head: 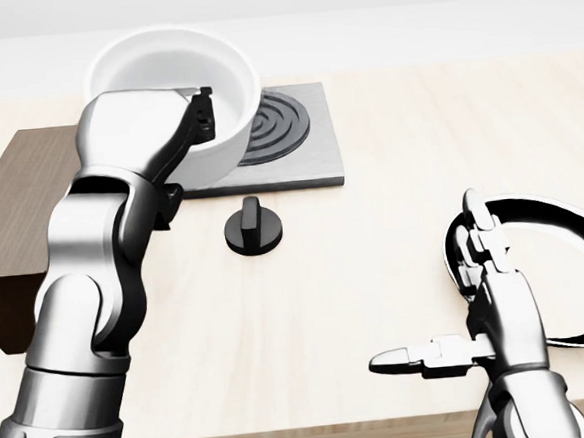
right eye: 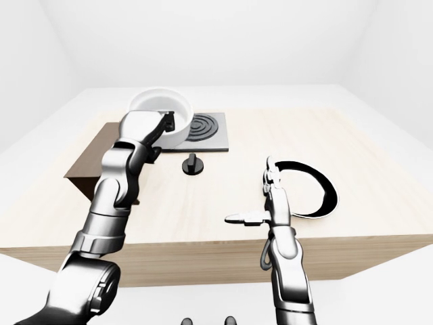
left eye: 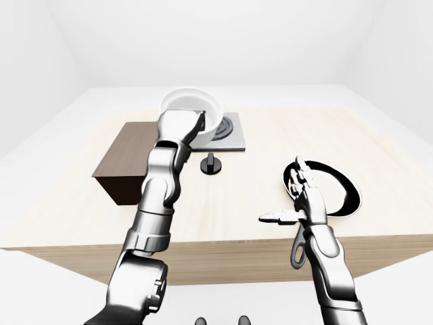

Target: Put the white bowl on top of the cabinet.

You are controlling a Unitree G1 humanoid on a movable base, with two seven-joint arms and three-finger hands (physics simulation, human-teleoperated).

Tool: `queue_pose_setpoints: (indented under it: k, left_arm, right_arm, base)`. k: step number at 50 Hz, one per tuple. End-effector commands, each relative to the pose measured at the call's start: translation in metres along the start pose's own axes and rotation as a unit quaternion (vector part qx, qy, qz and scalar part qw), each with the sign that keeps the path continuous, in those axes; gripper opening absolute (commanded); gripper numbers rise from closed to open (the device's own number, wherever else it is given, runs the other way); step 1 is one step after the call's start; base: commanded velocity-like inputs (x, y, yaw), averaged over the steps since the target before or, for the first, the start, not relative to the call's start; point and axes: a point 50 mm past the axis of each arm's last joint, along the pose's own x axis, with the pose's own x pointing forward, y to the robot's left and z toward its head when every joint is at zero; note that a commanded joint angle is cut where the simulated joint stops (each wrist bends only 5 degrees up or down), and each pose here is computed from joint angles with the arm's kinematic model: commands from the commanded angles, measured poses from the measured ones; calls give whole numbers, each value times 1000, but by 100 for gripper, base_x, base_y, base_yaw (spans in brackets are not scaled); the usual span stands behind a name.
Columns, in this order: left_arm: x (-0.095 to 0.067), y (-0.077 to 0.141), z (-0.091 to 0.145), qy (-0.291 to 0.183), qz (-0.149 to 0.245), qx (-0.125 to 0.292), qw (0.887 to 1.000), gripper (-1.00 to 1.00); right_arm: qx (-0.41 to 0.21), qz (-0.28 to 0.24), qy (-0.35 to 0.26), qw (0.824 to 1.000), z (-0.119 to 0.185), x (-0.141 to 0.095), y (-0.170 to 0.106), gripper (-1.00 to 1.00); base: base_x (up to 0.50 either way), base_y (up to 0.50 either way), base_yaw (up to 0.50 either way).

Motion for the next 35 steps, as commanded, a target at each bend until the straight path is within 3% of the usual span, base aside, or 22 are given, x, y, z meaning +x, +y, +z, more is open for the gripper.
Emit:
queue_pose_setpoints:
  k: [1, 9, 22, 35]
  left_arm:
    - [-1, 30, -24, 27, 50, 16, 998, -100]
    - [-8, 42, -47, 53, 61, 16, 997, -100]
    - [-13, 43, -70, 72, 66, 8, 995, -100]
    - [-25, 52, -91, 99, 67, 27, 992, -100]
  right_arm:
    - [-2, 3, 6, 1000, -3, 0, 2, 100]
    - [-3, 4, 7, 1000, -3, -1, 3, 100]
    - [-3, 3, 5, 1000, -2, 0, 3, 100]
    - [-5, 4, 12, 1000, -6, -1, 4, 100]
  base:
    - [0, 0, 0]
    - [0, 0, 0]
    - [0, 0, 0]
    - [0, 0, 0]
